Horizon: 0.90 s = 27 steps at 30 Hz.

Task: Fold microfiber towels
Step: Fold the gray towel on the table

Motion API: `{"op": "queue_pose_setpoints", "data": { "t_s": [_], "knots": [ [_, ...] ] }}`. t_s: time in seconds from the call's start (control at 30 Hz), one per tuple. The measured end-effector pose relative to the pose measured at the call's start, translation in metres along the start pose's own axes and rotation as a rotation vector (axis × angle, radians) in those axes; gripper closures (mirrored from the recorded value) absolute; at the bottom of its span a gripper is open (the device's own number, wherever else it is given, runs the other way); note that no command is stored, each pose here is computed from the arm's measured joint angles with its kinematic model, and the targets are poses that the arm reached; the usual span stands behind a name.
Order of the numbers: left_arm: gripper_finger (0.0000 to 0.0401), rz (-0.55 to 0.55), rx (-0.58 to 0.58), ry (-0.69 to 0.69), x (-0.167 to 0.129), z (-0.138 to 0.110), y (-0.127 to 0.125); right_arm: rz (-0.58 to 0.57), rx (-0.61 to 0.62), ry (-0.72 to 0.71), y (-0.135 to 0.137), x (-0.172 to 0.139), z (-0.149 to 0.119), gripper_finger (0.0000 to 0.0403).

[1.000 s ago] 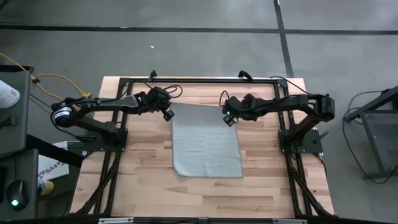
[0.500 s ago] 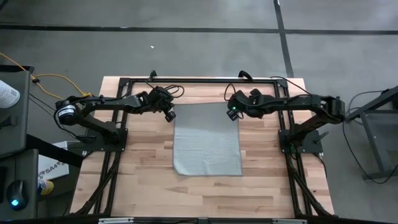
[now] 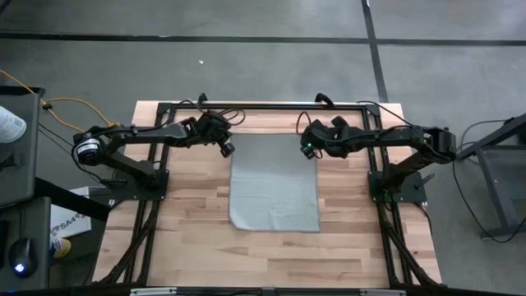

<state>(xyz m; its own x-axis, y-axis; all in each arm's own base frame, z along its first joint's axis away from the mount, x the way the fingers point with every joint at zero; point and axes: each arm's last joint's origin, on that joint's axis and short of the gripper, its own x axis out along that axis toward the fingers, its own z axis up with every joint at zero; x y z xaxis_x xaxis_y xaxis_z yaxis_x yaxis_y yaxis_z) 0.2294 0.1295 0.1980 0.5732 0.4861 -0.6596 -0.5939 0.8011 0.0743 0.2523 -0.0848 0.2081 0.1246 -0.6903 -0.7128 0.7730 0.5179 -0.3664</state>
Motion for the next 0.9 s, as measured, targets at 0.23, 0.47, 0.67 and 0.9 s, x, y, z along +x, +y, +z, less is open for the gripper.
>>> {"op": "queue_pose_setpoints", "data": {
  "t_s": [0.23,0.47,0.67,0.9],
  "knots": [
    [0.0401,0.07,0.061,0.022,-0.02,0.035,-0.005,-0.034,-0.013,-0.067,-0.004,-0.008,0.004,0.0399],
    [0.0401,0.071,0.112,0.037,-0.03,0.045,-0.015,0.005,0.022,-0.128,-0.016,-0.03,0.007,0.0399],
    [0.0401,0.064,0.081,0.128,-0.029,0.035,-0.021,0.082,0.005,-0.104,-0.016,-0.038,0.002,0.0399],
    [0.0401,-0.005,0.13,0.156,-0.038,0.027,-0.049,0.151,-0.035,-0.045,-0.004,-0.049,-0.012,0.0399]
  ]
}}
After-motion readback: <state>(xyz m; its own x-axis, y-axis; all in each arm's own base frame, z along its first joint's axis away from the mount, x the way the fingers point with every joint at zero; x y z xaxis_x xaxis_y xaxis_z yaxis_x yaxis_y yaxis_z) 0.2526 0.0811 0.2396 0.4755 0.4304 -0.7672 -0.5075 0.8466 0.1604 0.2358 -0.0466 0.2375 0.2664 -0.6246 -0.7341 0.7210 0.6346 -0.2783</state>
